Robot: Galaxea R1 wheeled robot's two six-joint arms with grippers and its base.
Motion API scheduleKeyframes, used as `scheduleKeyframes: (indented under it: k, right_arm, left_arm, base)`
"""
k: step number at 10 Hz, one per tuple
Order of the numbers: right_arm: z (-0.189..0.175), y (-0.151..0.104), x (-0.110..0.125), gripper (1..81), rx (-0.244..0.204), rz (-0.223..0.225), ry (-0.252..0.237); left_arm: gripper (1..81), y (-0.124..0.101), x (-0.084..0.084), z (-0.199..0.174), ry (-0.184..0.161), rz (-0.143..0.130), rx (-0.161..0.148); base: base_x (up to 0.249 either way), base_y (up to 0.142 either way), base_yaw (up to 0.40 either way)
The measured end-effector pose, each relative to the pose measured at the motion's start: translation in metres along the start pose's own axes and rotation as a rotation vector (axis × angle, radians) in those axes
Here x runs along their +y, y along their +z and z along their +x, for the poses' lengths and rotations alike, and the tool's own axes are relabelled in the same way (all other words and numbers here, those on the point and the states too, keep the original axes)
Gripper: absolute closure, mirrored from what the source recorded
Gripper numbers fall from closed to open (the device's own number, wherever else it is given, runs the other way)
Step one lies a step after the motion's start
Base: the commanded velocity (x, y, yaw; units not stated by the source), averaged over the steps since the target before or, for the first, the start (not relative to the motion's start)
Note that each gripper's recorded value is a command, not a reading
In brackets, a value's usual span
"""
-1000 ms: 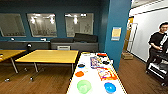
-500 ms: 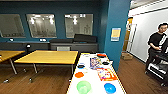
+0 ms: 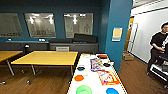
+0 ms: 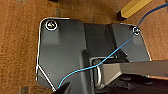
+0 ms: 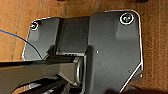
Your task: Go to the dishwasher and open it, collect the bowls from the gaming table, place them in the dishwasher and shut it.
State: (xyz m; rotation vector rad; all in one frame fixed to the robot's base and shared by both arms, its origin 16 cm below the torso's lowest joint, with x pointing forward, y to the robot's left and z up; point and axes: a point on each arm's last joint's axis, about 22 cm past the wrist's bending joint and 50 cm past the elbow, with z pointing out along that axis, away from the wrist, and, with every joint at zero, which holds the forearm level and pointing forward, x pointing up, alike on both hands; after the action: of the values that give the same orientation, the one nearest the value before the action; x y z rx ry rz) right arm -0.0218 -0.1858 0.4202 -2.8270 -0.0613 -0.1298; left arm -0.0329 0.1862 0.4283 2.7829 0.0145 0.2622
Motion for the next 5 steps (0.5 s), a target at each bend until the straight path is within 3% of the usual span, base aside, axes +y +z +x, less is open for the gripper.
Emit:
scheduleKeyframes:
  k: [3,5]
  right_arm:
    - [-0.002,-0.002,0.003,1.0,-0.004,0.006,0.002]
    - [-0.012,-0.006,-0.001,1.0,-0.017,0.035,0.008]
  left_arm:
    - [1.0,0.0,0.0,0.001,-0.005,0.001,-0.002]
    - [1.0,-0.002,-0.002,-0.01,-0.012,0.003,-0.016]
  base:
    - [0.0,0.0,0.0]
    - [0.0,0.0,0.0]
